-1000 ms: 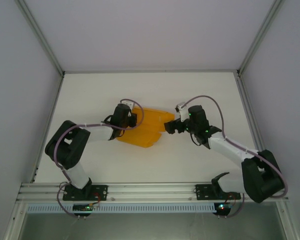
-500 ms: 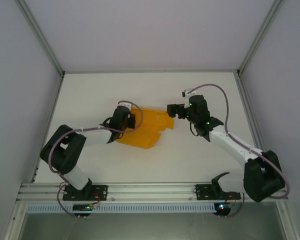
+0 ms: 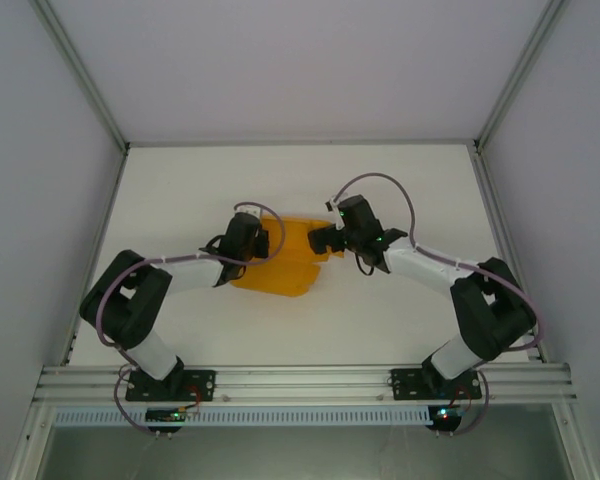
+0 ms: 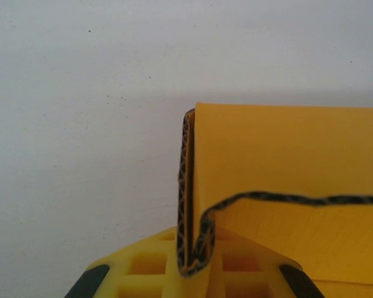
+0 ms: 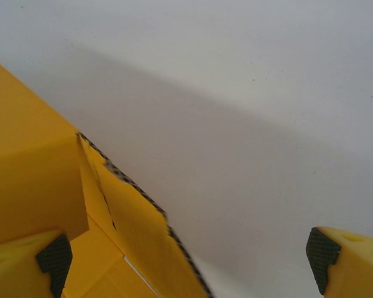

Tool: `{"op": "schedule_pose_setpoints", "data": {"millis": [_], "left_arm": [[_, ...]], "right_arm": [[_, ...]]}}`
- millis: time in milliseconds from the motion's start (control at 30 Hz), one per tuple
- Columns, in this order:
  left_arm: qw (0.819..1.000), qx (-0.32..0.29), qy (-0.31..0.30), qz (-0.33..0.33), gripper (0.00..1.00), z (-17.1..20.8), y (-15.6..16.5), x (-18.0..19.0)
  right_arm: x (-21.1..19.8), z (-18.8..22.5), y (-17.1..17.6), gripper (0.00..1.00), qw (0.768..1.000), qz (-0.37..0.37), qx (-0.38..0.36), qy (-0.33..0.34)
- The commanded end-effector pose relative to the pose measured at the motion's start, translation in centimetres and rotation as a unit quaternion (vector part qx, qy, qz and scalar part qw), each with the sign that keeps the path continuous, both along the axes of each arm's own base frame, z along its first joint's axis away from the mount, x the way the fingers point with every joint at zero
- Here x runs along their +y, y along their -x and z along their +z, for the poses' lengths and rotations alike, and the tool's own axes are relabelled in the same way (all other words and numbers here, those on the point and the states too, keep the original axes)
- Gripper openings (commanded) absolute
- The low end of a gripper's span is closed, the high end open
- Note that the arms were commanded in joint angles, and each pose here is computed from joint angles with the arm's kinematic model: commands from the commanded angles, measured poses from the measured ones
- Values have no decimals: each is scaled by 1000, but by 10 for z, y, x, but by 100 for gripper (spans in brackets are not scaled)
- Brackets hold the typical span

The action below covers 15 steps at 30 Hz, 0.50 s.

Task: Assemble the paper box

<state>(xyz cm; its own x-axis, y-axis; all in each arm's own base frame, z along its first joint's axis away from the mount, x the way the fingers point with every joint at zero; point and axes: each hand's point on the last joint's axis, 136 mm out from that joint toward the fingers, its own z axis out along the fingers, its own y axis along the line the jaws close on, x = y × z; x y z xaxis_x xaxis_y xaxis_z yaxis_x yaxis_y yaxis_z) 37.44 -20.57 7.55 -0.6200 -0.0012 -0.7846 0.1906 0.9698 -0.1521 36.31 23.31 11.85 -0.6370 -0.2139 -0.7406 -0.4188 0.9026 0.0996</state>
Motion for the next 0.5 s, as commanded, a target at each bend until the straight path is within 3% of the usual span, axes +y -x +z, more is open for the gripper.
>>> {"op": "schedule_pose_setpoints", "data": {"millis": [0, 267, 467], "left_arm": [[999, -20, 6, -28, 0, 11, 1, -15], [999, -31, -11, -23, 0, 13, 5, -18], [999, -35, -10, 26, 0, 18, 1, -5]], "right_arm": [[3, 18, -19, 99, 998, -21, -51, 11], [-4, 34, -38, 99, 981, -117, -142, 67], [-5, 36, -25, 99, 980, -113, -147, 74]]}}
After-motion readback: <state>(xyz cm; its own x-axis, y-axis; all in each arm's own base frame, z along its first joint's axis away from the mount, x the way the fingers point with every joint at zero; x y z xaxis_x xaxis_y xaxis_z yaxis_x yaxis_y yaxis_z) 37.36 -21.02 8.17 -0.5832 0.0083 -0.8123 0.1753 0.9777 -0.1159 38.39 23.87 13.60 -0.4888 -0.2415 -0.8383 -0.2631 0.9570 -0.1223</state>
